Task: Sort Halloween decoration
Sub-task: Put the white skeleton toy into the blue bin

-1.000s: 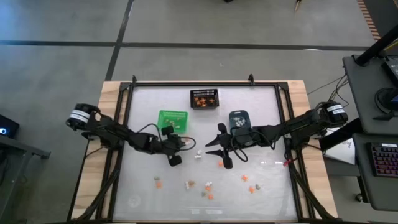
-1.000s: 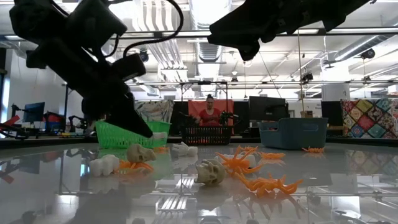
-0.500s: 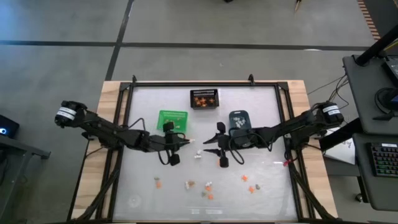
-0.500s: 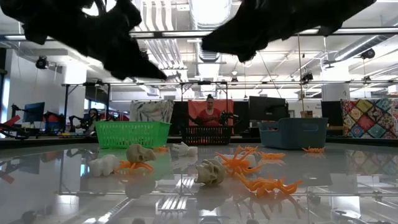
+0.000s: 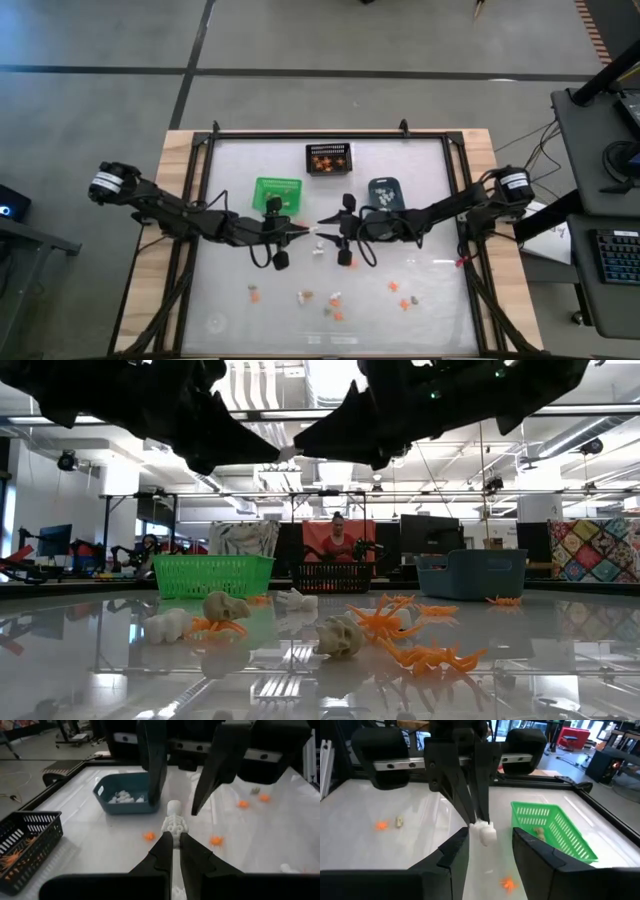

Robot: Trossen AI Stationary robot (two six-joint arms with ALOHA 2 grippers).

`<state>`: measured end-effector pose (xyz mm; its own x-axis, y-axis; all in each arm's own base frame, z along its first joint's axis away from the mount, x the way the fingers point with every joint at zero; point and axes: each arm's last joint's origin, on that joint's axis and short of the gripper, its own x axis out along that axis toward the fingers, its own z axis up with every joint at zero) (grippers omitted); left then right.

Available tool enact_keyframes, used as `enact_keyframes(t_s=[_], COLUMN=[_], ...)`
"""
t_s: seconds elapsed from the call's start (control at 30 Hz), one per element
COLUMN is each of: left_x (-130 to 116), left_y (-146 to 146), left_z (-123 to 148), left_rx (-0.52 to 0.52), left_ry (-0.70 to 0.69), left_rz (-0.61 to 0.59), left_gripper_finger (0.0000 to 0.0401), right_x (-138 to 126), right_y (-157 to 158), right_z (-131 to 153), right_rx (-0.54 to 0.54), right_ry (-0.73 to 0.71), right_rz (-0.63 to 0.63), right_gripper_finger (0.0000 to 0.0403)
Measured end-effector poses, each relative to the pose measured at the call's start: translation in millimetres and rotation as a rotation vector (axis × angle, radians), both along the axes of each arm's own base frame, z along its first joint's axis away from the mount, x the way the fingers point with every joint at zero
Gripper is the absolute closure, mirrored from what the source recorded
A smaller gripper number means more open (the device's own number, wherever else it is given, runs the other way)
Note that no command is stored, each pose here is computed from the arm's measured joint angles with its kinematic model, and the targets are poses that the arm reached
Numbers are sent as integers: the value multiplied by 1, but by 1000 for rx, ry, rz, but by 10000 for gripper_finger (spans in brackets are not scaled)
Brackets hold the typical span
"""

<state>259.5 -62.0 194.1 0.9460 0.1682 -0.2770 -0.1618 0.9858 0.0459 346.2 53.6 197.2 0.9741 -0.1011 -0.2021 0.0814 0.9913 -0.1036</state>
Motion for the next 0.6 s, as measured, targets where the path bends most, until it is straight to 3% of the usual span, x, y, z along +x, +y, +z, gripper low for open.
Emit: enact_keyframes(t_s=[0.27,0.6], left_x=[0,1], left_y=[0,-1], left_z=[1,2], left_rx=[4,22], left_ry=[-9,-18], left_rz=[-4,-10], left_gripper_finger=[401,401], right_x=[2,4], right_y=[0,-2], right_z=[1,1], right_rx=[-19,-22], right_ry=[8,7], right_rz=[-10,-14], right_gripper_finger=[254,288])
